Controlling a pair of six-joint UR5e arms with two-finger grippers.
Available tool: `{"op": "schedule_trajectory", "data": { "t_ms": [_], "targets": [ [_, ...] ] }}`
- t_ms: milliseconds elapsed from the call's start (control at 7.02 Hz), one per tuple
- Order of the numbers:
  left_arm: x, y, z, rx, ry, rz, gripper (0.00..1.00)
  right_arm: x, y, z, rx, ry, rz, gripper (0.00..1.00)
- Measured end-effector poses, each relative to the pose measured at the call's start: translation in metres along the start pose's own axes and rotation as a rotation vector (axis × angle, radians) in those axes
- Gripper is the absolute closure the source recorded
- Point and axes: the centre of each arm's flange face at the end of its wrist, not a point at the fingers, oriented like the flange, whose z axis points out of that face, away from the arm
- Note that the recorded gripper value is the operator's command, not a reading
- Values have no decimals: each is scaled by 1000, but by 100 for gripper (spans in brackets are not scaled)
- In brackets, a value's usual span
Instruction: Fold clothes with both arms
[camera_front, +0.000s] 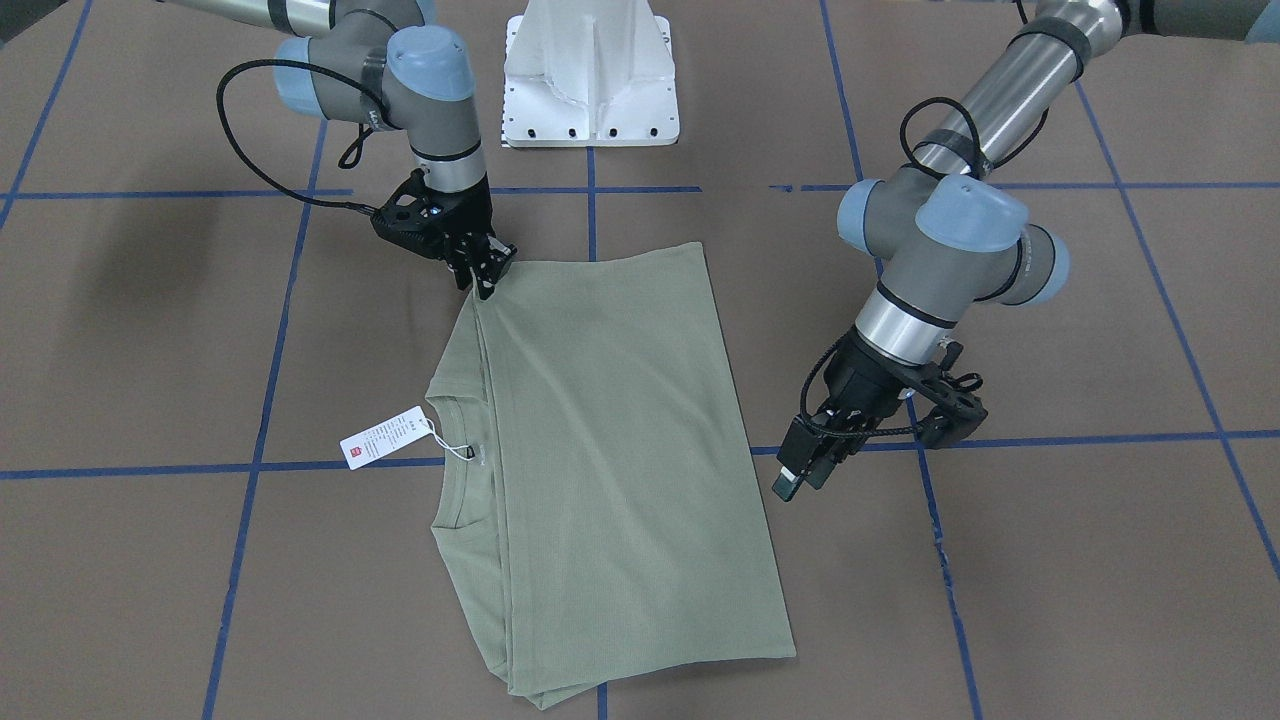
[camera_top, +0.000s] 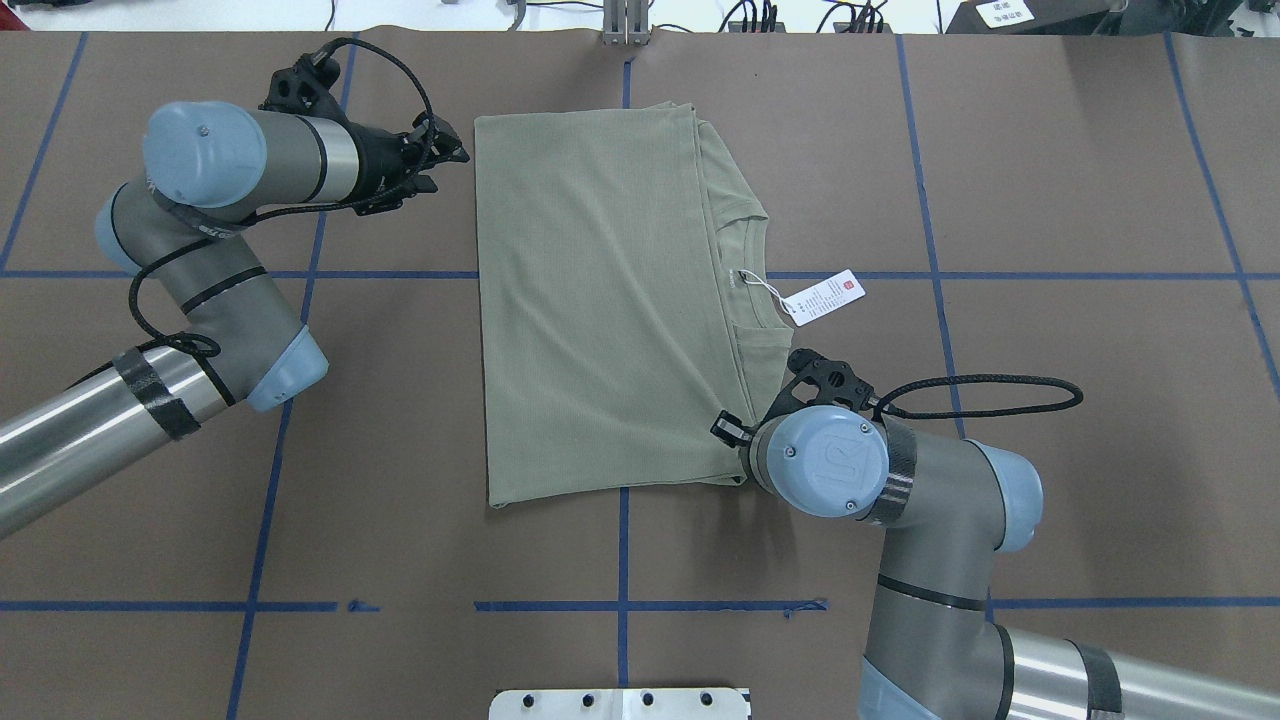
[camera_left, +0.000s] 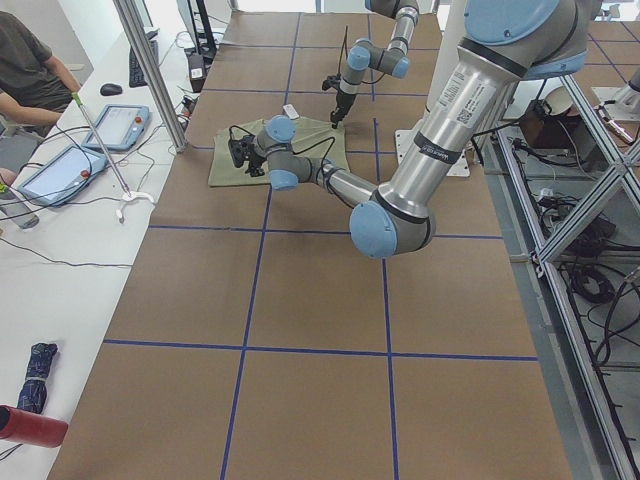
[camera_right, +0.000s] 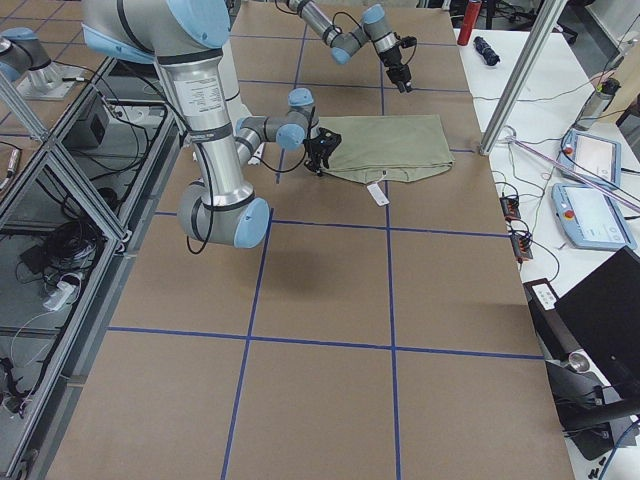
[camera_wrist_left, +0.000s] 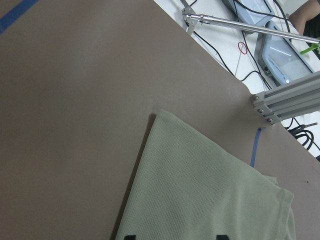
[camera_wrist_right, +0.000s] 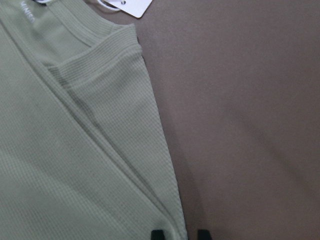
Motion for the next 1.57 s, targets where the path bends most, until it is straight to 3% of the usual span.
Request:
{"op": "schedule_trajectory", "data": {
  "t_ms": [427,712,855,1140,1425,1567],
  "targets": [
    [1,1,-1,-1,2,1,38,-2,2,-8,-24,-9,-1,100],
    [9,14,-8,-20,24,-43,38,0,1,-37,-63,-42,15,100],
    [11,47,-14,-63,32,-94,38,7,2,-47,-75,-50,42,100],
    [-6,158,-63,-163,-15,-195,38,17,9,-57,-92,-54,90,100],
    [-51,260,-103,-187,-95,-244,38,19,10,-58,-91,-55,98,100],
    [-72,289,-107,-190,-130,-242,38,19,11,-58,-91,-55,99,100]
  ]
}}
